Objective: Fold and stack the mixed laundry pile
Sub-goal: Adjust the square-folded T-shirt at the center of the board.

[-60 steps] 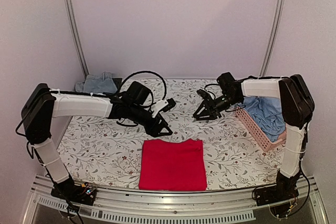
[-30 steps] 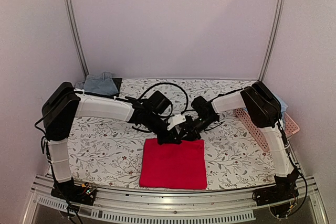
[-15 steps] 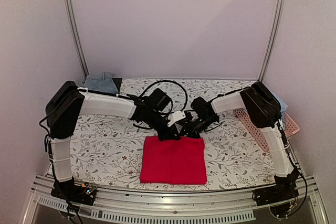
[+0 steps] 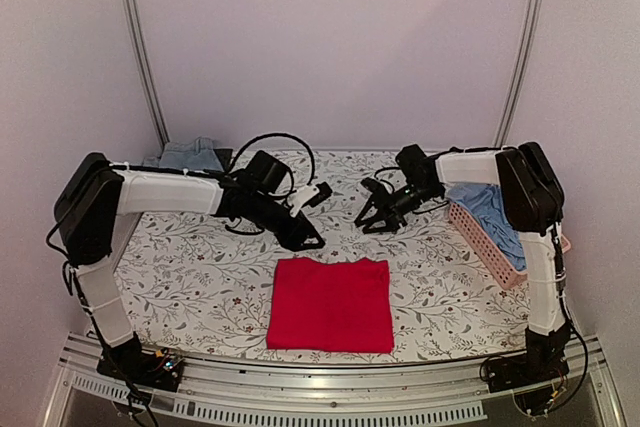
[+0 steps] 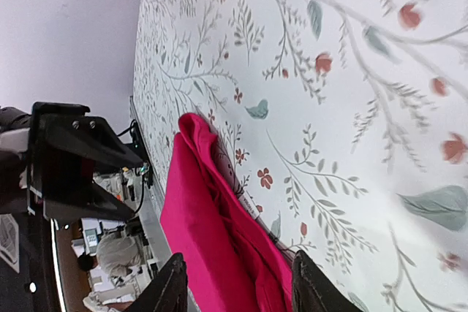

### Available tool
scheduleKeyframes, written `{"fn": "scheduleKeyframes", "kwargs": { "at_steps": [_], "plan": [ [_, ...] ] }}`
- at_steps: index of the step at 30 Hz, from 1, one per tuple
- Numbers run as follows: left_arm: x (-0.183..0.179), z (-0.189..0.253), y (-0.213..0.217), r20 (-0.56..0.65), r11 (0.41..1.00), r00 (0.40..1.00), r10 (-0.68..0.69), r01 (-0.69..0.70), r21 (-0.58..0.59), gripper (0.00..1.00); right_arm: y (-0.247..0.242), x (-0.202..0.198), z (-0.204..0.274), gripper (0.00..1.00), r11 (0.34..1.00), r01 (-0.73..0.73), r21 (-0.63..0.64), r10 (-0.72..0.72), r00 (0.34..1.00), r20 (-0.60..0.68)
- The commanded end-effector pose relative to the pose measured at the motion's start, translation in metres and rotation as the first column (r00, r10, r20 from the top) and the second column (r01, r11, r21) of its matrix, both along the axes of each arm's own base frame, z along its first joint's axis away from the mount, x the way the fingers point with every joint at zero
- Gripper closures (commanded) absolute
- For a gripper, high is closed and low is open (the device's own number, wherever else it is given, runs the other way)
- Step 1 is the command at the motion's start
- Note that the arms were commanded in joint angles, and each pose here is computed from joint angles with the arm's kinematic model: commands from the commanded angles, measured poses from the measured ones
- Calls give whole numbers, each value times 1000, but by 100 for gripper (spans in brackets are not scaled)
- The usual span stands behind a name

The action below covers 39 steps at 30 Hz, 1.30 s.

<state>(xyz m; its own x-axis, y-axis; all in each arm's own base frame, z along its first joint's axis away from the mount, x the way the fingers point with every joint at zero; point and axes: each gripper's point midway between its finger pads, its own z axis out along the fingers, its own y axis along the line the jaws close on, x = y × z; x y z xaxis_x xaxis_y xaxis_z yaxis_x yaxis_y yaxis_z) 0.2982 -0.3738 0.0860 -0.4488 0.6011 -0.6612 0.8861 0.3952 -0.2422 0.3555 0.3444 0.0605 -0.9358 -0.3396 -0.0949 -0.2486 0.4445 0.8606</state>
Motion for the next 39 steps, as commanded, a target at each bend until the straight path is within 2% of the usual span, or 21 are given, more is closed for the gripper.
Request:
{"fn": "scheduleKeyframes", "kwargs": {
  "at_steps": [1,6,11,18,24,29,34,39],
  "plan": [
    [10,25,38,-200,965,959,201,-229,-127,54,-31,11,67,52,998,62,-7,-60,984,167],
    [-7,9,66,-330,936,900,284,-335,-108,56,-51,-35,58,51,995,10,-100,7,985,170],
    [-19,-24,84,-464,916,816,345,-400,-23,64,-55,-65,37,51,979,-47,-198,85,978,190],
    [-15,-50,101,-492,878,748,445,-471,79,65,-54,-85,2,48,945,-93,-313,144,979,145],
    [-12,-61,100,-512,876,728,456,-468,115,62,-58,-82,-11,47,927,-95,-363,149,981,124],
    [-11,-62,98,-523,876,722,453,-469,112,64,-52,-85,-11,51,929,-114,-351,160,982,104],
    [-10,-60,95,-527,882,728,439,-461,99,76,-44,-92,-5,63,928,-155,-338,205,972,116],
    [-9,-56,93,-532,890,736,418,-449,77,95,-43,-90,0,88,928,-159,-336,210,970,121]
  ]
}}
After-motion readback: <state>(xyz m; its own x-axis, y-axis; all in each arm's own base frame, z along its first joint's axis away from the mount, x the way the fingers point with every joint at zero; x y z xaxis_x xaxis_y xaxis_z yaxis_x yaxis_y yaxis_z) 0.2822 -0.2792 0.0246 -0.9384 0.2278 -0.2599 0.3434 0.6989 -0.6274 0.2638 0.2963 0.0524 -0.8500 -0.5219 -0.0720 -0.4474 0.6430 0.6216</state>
